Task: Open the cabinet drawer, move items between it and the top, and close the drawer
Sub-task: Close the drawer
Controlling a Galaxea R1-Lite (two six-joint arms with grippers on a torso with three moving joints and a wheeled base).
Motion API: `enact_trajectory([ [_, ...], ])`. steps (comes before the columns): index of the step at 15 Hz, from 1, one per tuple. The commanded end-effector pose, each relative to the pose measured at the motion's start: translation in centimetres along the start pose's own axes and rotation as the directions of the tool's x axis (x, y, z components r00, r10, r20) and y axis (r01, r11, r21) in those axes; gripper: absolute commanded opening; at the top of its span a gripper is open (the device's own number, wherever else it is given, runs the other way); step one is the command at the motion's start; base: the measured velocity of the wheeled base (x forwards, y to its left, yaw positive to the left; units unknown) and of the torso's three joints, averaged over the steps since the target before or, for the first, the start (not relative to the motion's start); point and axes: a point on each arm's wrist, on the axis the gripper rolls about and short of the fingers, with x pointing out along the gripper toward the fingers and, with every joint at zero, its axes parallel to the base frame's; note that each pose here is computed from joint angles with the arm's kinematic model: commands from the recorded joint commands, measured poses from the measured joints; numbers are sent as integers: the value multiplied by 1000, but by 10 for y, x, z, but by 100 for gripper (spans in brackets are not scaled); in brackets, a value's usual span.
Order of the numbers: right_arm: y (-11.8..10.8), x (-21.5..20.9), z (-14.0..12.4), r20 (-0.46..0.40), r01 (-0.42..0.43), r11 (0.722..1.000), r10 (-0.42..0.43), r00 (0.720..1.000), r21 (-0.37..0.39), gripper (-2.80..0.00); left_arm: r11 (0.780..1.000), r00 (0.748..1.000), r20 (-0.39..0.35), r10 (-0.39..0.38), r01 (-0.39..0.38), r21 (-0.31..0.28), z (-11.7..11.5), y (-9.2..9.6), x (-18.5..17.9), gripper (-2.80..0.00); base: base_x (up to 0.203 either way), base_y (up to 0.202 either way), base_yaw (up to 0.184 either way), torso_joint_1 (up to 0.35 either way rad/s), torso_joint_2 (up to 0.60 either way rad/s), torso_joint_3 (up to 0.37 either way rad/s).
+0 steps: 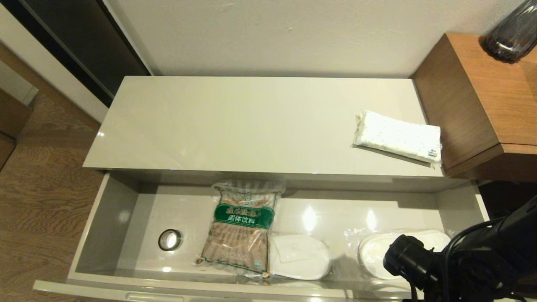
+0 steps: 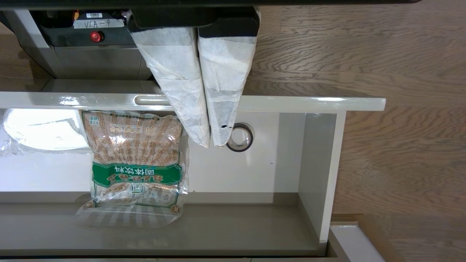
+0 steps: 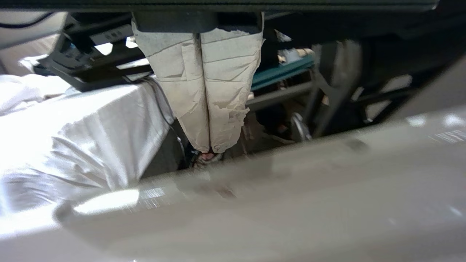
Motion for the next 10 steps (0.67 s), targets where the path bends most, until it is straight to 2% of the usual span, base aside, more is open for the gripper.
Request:
enact_trajectory([
  [1,7,1,8,6,-3,1000,3,1000,20,-280,1000,1000,0,1,-1,0,0,0,0,-280,0,0,0,0,0,0],
  [6,30,-28,57,107,-93,994,85,991,66,-280,1000,1000,1,1,-1,0,0,0,0,-280,0,0,0,0,0,0],
  [10,35,-65,113,193,-153,983,132,972,102,-280,1000,1000,1,1,-1,0,0,0,0,-280,0,0,0,0,0,0],
])
